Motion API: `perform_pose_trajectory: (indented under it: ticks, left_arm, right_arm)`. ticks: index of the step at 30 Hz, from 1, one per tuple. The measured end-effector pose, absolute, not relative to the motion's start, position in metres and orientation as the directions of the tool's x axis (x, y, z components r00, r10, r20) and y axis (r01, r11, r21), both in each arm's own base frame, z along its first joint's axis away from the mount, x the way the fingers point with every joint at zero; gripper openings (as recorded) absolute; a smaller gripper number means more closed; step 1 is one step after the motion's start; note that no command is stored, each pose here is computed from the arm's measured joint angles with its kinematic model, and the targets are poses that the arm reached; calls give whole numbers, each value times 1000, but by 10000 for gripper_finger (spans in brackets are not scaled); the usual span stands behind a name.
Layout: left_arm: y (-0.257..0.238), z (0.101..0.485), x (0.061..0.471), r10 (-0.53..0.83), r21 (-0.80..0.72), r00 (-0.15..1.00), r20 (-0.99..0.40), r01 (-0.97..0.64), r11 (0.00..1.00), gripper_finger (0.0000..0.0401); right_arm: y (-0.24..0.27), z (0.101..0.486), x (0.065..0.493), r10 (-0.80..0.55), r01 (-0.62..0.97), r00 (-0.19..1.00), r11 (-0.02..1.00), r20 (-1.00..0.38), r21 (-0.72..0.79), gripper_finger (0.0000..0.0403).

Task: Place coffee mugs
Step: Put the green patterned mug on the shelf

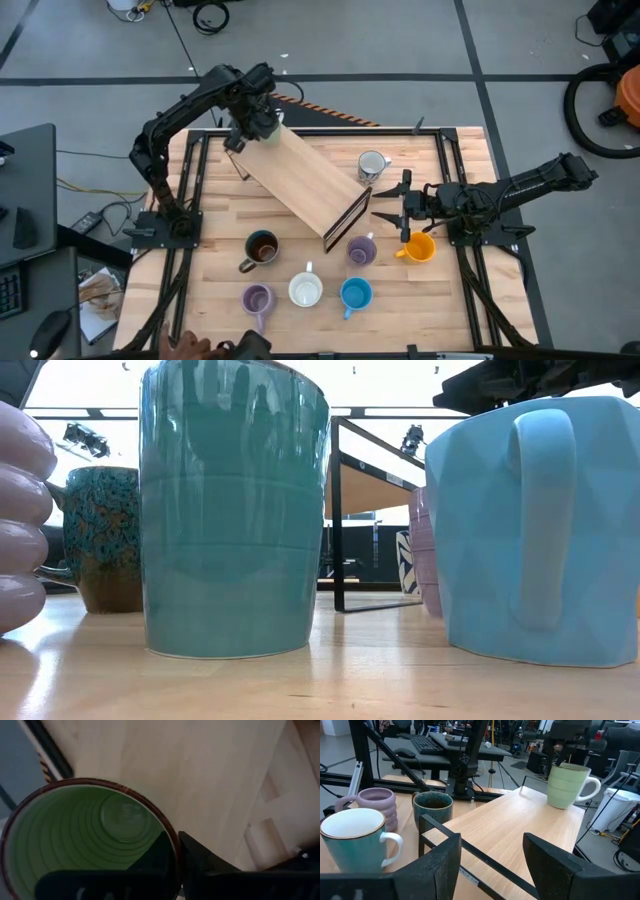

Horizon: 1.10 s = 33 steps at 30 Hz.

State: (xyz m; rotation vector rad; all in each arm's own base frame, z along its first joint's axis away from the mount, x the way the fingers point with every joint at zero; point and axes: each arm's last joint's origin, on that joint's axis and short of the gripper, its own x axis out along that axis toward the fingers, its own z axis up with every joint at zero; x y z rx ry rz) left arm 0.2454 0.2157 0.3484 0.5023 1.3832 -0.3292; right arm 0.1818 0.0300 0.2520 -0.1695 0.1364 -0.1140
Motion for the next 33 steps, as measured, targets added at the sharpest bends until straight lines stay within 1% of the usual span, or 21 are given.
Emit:
perform_pose_trajectory:
  ticks: [4, 10, 16, 24, 28, 33]
  left_arm:
    - [217, 344, 245, 91, 158, 155, -984, 505, 848, 27]
    - [220, 344, 250, 127, 202, 179, -976, 502, 841, 33]
    - [221, 344, 251, 137, 211, 189, -972, 457, 864, 35]
    - [222, 343, 252, 146, 223, 198, -969, 452, 864, 37]
    - [222, 343, 252, 146, 223, 198, -969, 453, 863, 38]
    - [221, 344, 251, 148, 230, 199, -969, 502, 833, 33]
  right_arm:
    - [30, 252, 182, -124, 101, 984, 979, -124, -176, 219]
    - [30, 251, 184, -126, 101, 984, 979, -129, -179, 219]
    - [30, 250, 185, -126, 101, 984, 978, -127, -184, 219]
    - [30, 250, 185, -126, 101, 984, 978, -126, -184, 219]
    - [30, 250, 185, -126, 101, 984, 978, -127, -184, 219]
    - [30, 250, 185, -126, 101, 984, 978, -127, -184, 219]
